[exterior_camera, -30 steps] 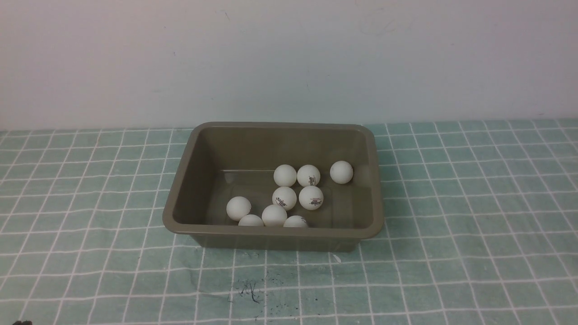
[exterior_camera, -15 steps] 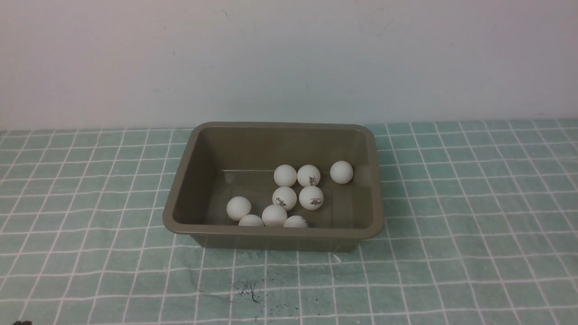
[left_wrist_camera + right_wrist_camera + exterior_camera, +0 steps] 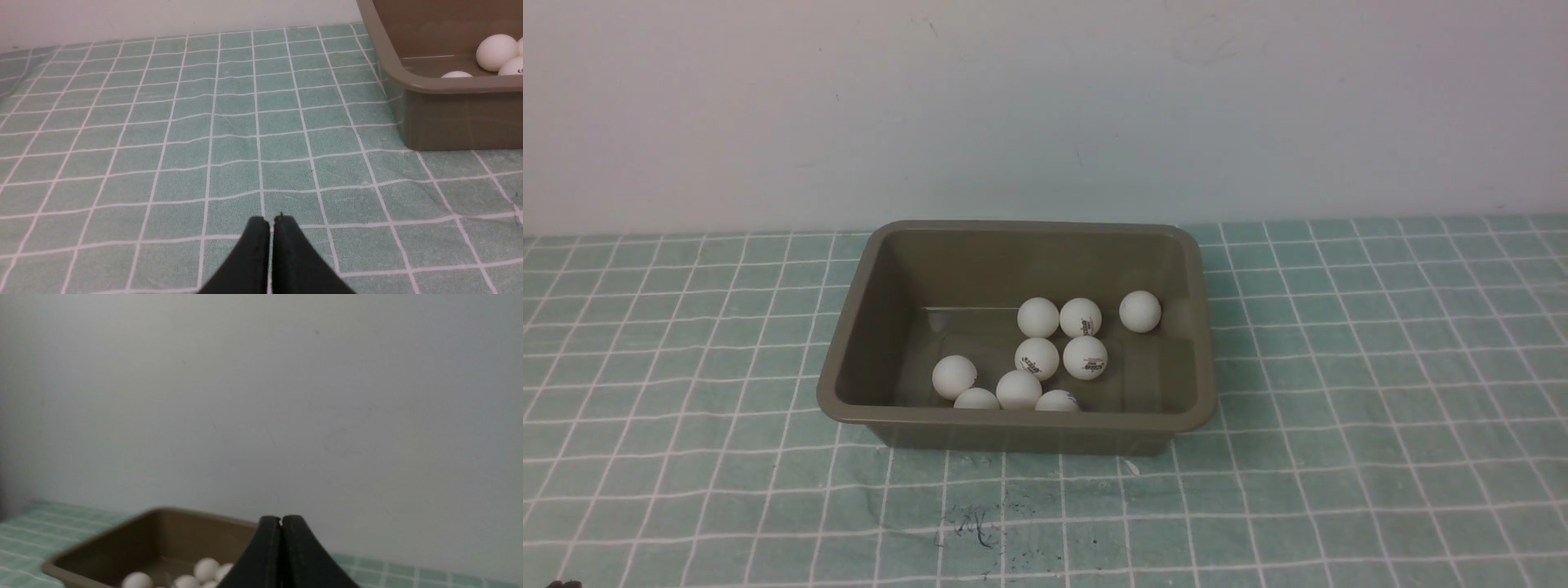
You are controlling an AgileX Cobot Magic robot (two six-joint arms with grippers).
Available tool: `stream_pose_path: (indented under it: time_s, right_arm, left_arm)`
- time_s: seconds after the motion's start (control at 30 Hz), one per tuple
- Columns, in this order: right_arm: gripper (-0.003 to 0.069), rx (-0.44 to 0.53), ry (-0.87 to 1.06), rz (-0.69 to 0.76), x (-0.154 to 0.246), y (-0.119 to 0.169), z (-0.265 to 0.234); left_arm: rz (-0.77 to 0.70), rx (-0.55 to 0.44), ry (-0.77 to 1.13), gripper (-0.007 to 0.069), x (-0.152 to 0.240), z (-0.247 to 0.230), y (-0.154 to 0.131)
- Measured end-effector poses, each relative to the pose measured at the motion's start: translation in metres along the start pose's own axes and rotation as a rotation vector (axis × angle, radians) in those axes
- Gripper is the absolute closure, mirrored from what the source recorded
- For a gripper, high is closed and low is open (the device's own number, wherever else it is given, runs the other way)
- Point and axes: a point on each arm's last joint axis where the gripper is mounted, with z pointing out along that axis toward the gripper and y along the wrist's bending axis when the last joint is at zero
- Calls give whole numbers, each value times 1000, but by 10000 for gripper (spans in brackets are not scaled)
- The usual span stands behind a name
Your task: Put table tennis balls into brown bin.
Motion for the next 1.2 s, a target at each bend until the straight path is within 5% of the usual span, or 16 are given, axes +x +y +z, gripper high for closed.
stream_pose_path:
  time_s: [0.2,0.33,1.2]
  right_arm:
    - [673,276,194,-31,59,-18,3]
    - [673,364,285,-16,78,-23,1]
    - [673,377,298,-13,78,-24,0]
  left_arm:
    - [0,-1,0,630,0,0,0]
    - [0,-1,0,630,0,0,0]
    - [-1,0,0,630,0,0,0]
